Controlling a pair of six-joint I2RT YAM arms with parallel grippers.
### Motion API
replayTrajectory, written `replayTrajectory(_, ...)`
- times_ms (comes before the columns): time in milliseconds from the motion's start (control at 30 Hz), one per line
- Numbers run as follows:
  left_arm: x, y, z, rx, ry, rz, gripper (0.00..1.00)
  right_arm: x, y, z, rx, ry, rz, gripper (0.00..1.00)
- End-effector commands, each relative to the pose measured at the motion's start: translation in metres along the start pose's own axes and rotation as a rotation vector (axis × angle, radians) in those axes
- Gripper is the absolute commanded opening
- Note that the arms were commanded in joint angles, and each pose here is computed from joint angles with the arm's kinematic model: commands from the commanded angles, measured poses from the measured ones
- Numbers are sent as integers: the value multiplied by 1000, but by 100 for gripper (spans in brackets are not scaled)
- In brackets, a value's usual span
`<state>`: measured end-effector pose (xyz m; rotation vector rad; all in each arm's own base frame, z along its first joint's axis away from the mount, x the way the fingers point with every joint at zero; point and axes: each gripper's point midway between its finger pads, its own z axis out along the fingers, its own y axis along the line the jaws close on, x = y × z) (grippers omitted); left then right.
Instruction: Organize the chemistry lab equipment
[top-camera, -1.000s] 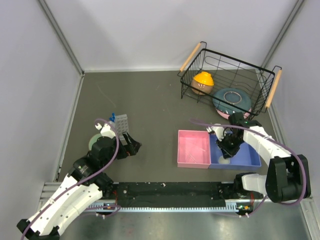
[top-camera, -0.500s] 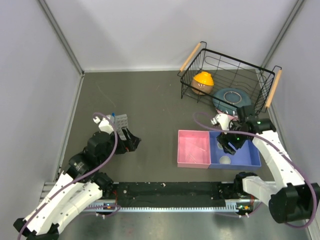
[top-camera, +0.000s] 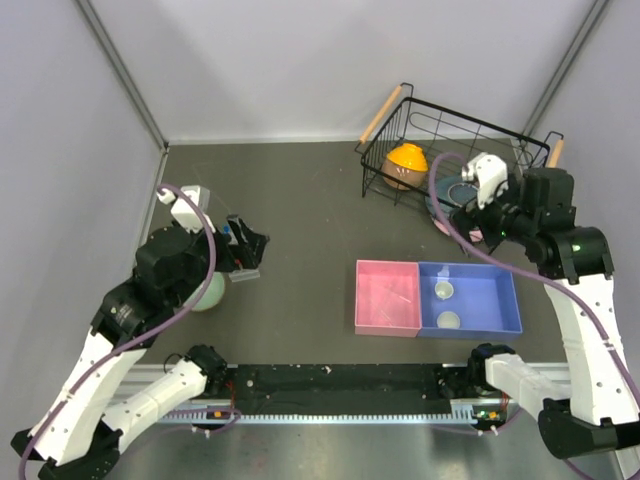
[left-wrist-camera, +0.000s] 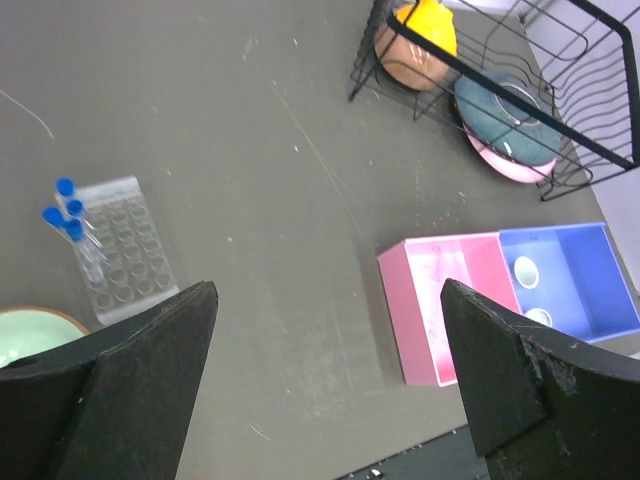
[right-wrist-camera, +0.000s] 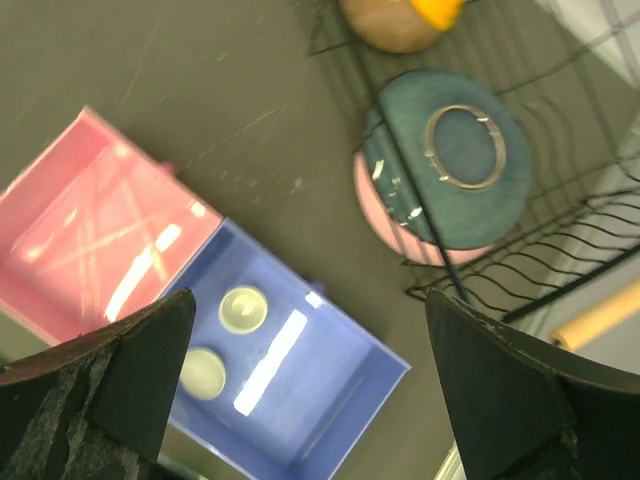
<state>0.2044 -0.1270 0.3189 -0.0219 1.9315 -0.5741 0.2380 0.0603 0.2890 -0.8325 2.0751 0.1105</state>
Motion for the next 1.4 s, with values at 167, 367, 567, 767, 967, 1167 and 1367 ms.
replayTrajectory(167,-66,3,-29,-87,-111,148,99,-76,-88,-53,477,-265,345,99)
replayTrajectory(367,-82,-1,-44,-78,-140,145,99,-80,-98,-62,538,-298,325,99)
replayTrajectory(567,-82,-1,-54,-64,-151,129,99,-78,-94,-67,555,-363,349,99)
replayTrajectory(767,-80,0,-59,-61,-149,116,99,-79,-94,-73,565,-387,365,99)
replayTrajectory(967,-73,2,-61,-55,-145,102,99,-79,-90,-72,547,-392,362,99)
replayTrajectory(1167,-73,3,-63,-54,-151,99,99,-81,-84,-70,514,-404,359,99)
replayTrajectory(1367,-72,4,-63,-54,-152,106,99,-81,-82,-68,500,-402,356,99)
